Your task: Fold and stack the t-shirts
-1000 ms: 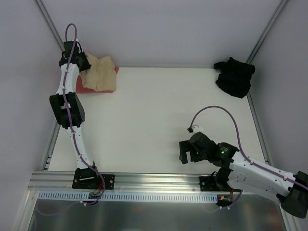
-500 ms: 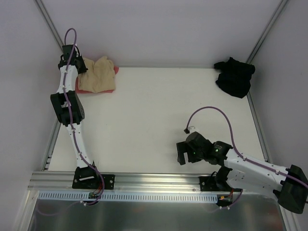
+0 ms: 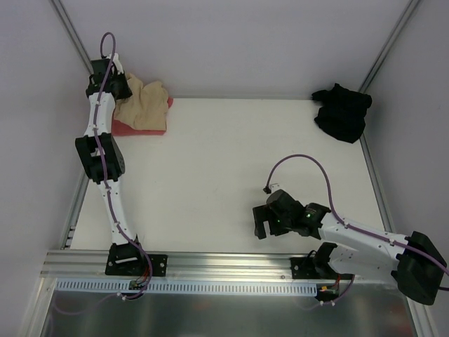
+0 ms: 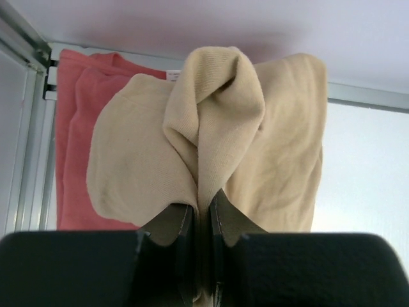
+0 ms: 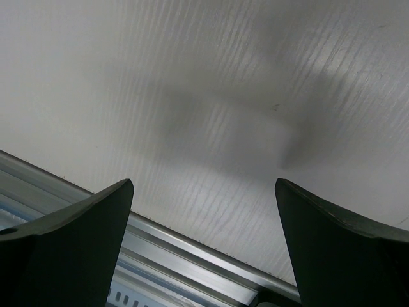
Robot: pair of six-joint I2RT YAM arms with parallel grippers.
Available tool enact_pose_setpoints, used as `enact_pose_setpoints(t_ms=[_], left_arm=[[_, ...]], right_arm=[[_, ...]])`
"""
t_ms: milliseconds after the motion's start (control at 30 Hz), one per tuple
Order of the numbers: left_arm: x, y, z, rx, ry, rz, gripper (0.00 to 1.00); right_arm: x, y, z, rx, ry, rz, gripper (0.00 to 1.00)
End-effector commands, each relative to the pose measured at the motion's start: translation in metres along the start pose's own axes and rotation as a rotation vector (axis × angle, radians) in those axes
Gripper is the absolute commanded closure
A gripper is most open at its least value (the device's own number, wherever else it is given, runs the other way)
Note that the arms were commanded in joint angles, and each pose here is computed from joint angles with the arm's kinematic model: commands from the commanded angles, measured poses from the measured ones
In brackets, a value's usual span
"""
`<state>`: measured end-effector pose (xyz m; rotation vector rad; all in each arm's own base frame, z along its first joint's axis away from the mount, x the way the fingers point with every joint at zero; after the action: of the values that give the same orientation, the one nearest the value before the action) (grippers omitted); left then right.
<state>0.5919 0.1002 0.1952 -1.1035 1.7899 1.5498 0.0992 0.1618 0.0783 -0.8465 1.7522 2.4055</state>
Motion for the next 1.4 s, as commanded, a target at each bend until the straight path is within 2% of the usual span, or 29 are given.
enact_pose_setpoints(t_ms=[0, 200, 433, 467, 500, 533, 567, 633, 733, 767, 800, 867, 933, 967, 1000, 1033, 1167, 1367], left_arm=[[-0.033, 0.007, -0.015, 0.058, -0.097, -0.112, 1.00], [-0.011, -0.005, 0.017, -0.047, -0.094, -0.058, 1.00], [0.010, -0.004, 0.082, -0.309, -0.045, -0.018, 0.99], [0.012, -0.004, 0.085, -0.314, -0.036, -0.017, 0.65], [0.015, -0.005, 0.090, -0.320, -0.027, -0.011, 0.38], [0.017, -0.004, 0.096, -0.357, -0.023, -0.009, 0.04], [0.017, -0.004, 0.099, -0.384, -0.015, -0.017, 0.01], [0.017, 0.001, 0.101, -0.427, 0.000, -0.025, 0.01], [0.010, 0.020, 0.094, -0.501, -0.012, -0.128, 0.01], [0.015, 0.036, 0.085, -0.490, -0.027, -0.150, 0.01], [-0.016, 0.055, 0.068, -0.433, -0.022, -0.291, 0.01], [-0.015, 0.054, 0.050, -0.297, 0.011, -0.313, 0.01], [-0.014, 0.053, 0.035, -0.210, 0.076, -0.235, 0.01], [-0.028, 0.046, 0.031, -0.187, 0.137, -0.230, 0.01], [-0.017, 0.043, 0.022, -0.134, 0.164, -0.135, 0.01], [-0.010, 0.031, 0.021, -0.119, 0.195, -0.101, 0.01], [-0.009, 0.027, 0.010, -0.081, 0.274, -0.079, 0.01], [0.007, 0.024, 0.014, -0.130, 0.337, -0.010, 0.01]], right_arm=[[-0.005, 0.001, 0.001, -0.015, 0.005, -0.021, 0.01], [-0.006, 0.002, -0.003, -0.002, 0.010, -0.014, 0.01], [-0.009, 0.001, -0.004, -0.002, 0.014, -0.006, 0.00], [-0.009, 0.001, -0.005, 0.000, 0.018, -0.003, 0.01], [-0.009, 0.001, -0.005, 0.000, 0.017, -0.003, 0.01], [-0.009, 0.001, -0.006, 0.003, 0.019, 0.001, 0.00], [-0.009, 0.001, -0.006, 0.003, 0.019, -0.001, 0.01], [-0.008, 0.001, -0.006, -0.003, 0.016, 0.002, 0.01], [-0.006, 0.000, -0.005, -0.013, 0.010, 0.006, 0.00], [-0.006, -0.001, -0.005, -0.017, 0.009, 0.007, 0.00], [-0.005, -0.002, -0.004, -0.022, 0.004, 0.008, 0.01], [-0.007, -0.002, -0.002, -0.032, -0.004, 0.001, 0.01], [-0.008, -0.002, -0.001, -0.039, -0.009, -0.007, 0.01], [-0.010, -0.001, 0.000, -0.041, -0.010, -0.013, 0.01], [-0.011, 0.000, 0.000, -0.046, -0.017, -0.019, 0.01], [-0.011, 0.002, 0.001, -0.049, -0.017, -0.023, 0.01], [-0.007, 0.009, 0.001, -0.073, -0.029, -0.032, 0.01], [-0.004, 0.013, -0.001, -0.076, -0.028, -0.039, 0.01]])
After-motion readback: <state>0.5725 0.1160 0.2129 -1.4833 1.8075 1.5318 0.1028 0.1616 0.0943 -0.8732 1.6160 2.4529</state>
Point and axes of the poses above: each gripper's point midway between its finger pads, its own y axis back along the fingers, its own z axis along the line the jaws close on, x = y × z, the point moved 5 cm from there along y, back along the fingers, and after that the axes turned 3 degrees about y, right-handed, at the moved point
